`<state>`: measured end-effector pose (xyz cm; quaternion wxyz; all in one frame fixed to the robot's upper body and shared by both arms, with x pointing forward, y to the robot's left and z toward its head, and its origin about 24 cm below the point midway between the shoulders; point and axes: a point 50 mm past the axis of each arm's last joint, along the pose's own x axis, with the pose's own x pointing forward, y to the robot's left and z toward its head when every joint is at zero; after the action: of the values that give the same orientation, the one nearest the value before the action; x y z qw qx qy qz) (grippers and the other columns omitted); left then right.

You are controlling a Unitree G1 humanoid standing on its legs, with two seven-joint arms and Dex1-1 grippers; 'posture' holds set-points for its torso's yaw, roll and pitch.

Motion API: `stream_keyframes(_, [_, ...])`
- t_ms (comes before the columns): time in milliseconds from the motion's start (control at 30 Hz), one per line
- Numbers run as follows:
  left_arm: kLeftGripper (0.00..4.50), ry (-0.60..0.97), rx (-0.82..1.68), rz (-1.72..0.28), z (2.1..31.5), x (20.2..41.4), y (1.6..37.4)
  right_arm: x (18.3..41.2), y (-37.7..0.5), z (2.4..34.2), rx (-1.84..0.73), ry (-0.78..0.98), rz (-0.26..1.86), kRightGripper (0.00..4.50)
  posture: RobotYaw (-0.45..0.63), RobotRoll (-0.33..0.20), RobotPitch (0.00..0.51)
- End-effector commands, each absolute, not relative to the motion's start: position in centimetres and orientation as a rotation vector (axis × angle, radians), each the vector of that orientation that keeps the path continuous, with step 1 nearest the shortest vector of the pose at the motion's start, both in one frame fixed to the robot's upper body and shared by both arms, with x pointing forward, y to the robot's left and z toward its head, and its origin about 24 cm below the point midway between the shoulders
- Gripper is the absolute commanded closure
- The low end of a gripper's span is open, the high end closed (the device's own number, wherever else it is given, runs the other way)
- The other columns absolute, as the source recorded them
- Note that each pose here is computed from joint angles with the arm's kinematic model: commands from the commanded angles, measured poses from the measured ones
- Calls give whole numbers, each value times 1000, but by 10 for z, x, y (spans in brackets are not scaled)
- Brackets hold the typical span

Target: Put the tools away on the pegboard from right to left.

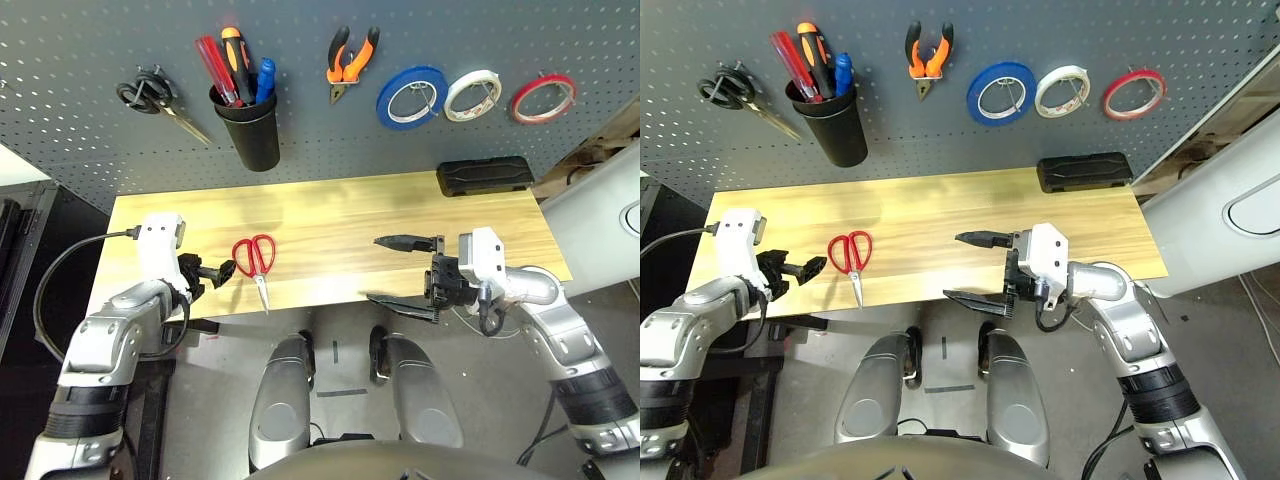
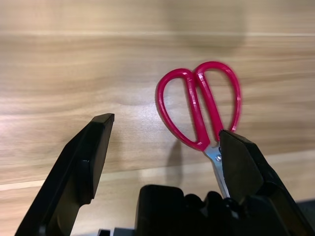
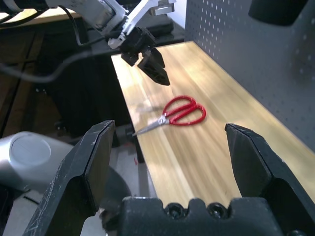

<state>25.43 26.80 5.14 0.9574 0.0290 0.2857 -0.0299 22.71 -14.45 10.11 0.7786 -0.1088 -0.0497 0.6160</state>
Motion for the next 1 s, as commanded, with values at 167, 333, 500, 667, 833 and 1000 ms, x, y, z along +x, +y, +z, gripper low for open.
stream_keyframes(167, [24, 614, 67, -37, 34, 254, 263, 217, -142, 100, -222, -89, 1354, 0, -109, 0, 353])
stream_keyframes(333, [24, 637, 90, 1, 27, 254, 263, 216, -139, 102, -211, -93, 1347, 0, -124, 0, 360])
stream_keyframes(500, [24, 633, 112, 41, 17, 258, 264, 215, -142, 105, -211, -89, 1319, 0, -147, 0, 368])
stream_keyframes(667, [24, 603, 133, 98, 8, 263, 270, 211, -145, 107, -214, -79, 1294, 0, -172, 0, 378])
stream_keyframes(833, [24, 593, 120, 139, 3, 267, 271, 209, -148, 109, -213, -73, 1277, 0, -183, 0, 382])
stream_keyframes(1000, [1188, 575, 107, 138, 0, 270, 268, 210, -145, 112, -206, -86, 1272, 0, -175, 0, 377])
